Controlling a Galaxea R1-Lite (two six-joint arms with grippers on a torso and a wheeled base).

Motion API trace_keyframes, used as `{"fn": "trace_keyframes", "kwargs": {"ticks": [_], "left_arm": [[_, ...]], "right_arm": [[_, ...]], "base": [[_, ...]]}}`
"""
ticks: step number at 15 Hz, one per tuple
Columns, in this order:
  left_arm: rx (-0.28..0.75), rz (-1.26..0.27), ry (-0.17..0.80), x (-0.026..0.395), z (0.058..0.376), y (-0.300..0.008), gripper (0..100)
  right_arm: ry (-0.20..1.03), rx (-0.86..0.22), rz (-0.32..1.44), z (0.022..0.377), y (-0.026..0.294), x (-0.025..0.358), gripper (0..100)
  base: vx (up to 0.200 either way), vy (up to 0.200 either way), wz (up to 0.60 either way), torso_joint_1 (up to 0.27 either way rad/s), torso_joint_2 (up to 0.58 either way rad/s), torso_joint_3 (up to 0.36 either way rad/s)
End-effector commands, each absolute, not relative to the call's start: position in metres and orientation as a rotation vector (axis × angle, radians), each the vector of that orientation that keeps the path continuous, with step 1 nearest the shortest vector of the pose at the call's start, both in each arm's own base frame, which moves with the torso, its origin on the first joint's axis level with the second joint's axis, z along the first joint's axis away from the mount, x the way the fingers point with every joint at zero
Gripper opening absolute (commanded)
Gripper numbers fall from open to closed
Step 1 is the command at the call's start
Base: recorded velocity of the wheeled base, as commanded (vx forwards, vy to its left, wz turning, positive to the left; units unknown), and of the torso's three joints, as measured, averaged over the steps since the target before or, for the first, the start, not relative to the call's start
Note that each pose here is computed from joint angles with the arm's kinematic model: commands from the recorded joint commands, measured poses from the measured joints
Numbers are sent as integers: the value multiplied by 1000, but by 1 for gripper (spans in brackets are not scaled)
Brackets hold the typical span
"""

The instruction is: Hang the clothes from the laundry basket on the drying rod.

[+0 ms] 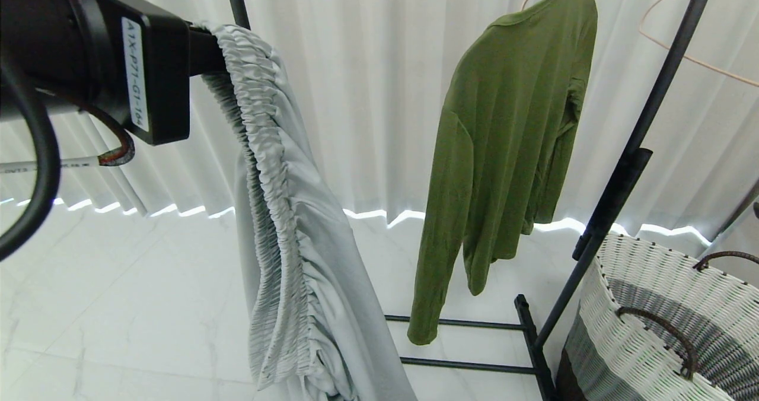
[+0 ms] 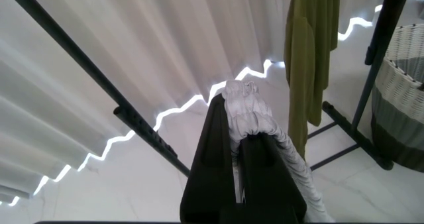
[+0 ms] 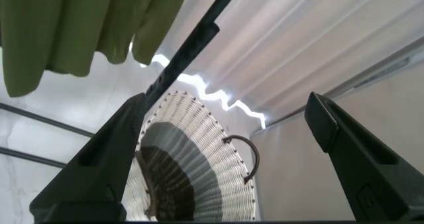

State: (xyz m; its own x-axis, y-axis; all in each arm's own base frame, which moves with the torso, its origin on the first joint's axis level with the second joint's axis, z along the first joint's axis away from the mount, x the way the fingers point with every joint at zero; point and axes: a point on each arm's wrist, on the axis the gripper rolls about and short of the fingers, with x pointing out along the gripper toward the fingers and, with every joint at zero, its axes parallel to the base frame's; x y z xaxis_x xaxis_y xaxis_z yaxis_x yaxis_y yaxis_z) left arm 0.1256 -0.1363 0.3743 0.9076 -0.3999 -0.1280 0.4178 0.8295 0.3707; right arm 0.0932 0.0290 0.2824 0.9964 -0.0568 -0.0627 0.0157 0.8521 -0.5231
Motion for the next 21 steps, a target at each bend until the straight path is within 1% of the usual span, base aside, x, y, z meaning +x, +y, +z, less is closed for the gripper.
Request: {"fn": "trace_keyframes", "kwargs": {"ticks": [1, 12, 16, 21], "left_arm": [[404, -434, 46, 126, 374, -136, 0], [402, -427, 45, 124, 374, -133, 0], [405, -428, 51, 122, 371, -130, 0], [415, -409, 69, 124, 366, -127, 0]], "right_arm": [[73, -547, -40, 282, 28, 91, 100], [72, -545, -40, 282, 28, 90, 100], [72, -544, -42, 282, 28, 90, 100], [73, -543, -53, 282, 26, 90, 100]], "base": [[0, 0, 0, 0, 0, 0], [0, 0, 0, 0, 0, 0], [0, 0, 0, 47, -228, -238], [0, 0, 0, 177, -502, -289]]}}
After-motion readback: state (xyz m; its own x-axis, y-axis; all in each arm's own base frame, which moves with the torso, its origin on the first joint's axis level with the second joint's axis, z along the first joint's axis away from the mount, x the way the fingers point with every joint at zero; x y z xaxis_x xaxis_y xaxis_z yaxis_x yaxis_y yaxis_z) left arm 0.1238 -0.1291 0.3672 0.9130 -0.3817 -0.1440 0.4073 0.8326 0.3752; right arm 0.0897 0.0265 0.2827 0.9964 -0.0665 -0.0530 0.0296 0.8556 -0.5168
